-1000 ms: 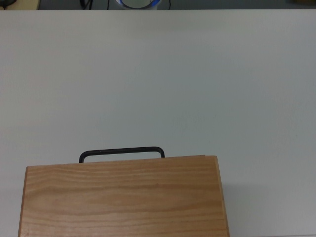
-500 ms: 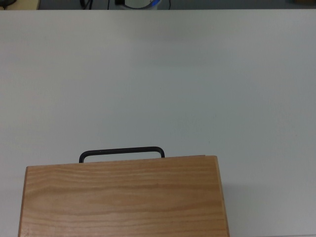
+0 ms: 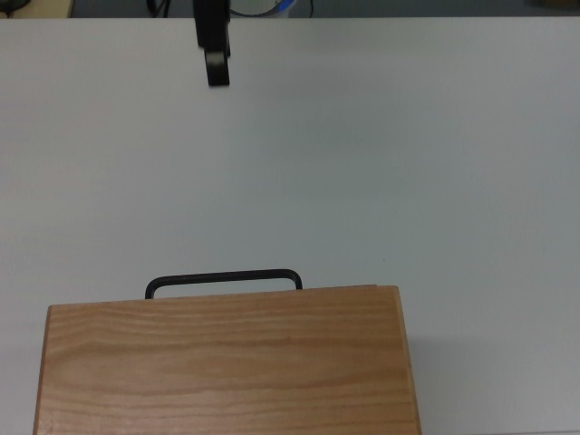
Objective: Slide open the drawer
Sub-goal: 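Move the open gripper to the upper drawer's black handle and grasp it, then pull the handle outward, sliding the upper drawer out of the cabinet, then open the gripper, release the handle and lift away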
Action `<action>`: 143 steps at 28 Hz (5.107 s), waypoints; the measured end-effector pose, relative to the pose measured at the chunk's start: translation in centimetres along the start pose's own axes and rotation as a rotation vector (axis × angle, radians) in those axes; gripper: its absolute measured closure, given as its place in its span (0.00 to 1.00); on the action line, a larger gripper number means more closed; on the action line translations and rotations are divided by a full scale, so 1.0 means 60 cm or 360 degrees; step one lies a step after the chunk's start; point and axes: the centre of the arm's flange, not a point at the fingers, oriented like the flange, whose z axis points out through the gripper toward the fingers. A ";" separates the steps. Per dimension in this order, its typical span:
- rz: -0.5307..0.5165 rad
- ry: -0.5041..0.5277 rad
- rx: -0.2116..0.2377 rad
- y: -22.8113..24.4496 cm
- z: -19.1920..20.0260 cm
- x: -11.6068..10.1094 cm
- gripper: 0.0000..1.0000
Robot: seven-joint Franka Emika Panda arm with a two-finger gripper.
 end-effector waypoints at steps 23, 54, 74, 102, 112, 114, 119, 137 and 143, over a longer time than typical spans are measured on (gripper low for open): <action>-0.0015 0.0046 0.0298 -0.118 0.270 0.050 0.00; -0.0210 0.0117 0.0289 -0.124 0.293 0.010 0.83; -0.0171 0.0119 -0.0108 -0.103 0.244 0.037 0.83; -0.0098 -0.0023 -0.0829 -0.003 0.145 0.079 0.83; -0.0099 -0.0044 -0.0936 0.014 0.117 0.085 0.83; -0.0096 -0.0048 -0.0942 0.016 0.115 0.088 0.83; -0.0093 -0.0062 -0.0939 0.018 0.113 0.096 0.83; -0.0077 -0.0048 -0.0628 -0.029 0.037 0.103 0.82; -0.0090 -0.0059 -0.0482 -0.058 -0.023 0.095 0.61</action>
